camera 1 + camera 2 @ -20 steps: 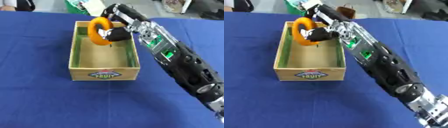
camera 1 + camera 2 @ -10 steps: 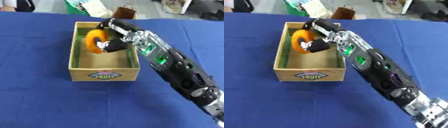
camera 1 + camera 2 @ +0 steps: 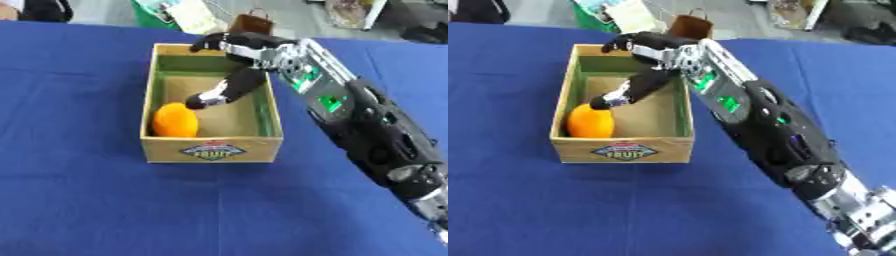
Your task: Pick up objects on the table and place them in the box.
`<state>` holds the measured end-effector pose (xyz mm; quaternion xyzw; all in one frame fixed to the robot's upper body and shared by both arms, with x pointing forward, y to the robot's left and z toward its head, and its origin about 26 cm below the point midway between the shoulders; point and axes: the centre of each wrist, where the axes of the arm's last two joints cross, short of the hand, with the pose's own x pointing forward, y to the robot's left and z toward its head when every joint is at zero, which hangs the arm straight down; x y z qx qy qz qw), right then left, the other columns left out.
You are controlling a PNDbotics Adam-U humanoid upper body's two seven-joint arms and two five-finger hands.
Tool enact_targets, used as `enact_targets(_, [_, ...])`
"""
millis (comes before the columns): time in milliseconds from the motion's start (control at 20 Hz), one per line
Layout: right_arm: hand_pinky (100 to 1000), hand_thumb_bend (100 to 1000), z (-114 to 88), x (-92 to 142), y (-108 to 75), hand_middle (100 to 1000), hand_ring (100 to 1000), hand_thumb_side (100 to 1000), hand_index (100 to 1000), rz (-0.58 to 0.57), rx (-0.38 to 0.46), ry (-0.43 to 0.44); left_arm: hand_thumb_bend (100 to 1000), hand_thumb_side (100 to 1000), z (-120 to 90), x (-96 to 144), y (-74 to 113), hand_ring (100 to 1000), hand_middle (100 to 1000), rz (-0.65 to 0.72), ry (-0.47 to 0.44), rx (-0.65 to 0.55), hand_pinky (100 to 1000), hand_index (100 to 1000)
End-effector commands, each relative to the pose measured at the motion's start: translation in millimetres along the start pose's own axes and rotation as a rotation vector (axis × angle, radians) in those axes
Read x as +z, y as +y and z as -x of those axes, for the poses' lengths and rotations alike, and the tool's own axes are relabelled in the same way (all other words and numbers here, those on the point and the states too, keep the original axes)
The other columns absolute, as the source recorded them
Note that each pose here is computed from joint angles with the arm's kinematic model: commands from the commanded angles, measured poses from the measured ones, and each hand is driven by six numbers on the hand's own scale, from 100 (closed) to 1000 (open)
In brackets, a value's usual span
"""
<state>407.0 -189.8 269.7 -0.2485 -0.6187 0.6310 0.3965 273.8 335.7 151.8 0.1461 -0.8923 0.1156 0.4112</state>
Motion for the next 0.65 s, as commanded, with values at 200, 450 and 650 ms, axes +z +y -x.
enact_targets(200, [972, 811, -4.5, 26.9, -39.7, 955, 1000, 805, 979, 0.167, -0.002, -0.007, 100, 792, -6.7, -3.5, 0.1, 429, 459, 0.007, -0.024, -0.008, 525, 583])
enact_targets(450, [924, 415, -16.8, 61.8, -62.3, 891, 1000, 997, 939, 0.396, -0.070, -0.025, 100, 792, -7.7, -4.0, 0.4, 429, 459, 0.002, -0.027, -0.010, 524, 583])
enact_targets(650, [894, 100, -28.0, 103.1, -74.7, 857, 1000, 1000, 912, 0.640, -0.196, -0.041, 100, 792, -8.7, -4.9, 1.4, 429, 460, -0.007, -0.033, -0.013, 523, 583])
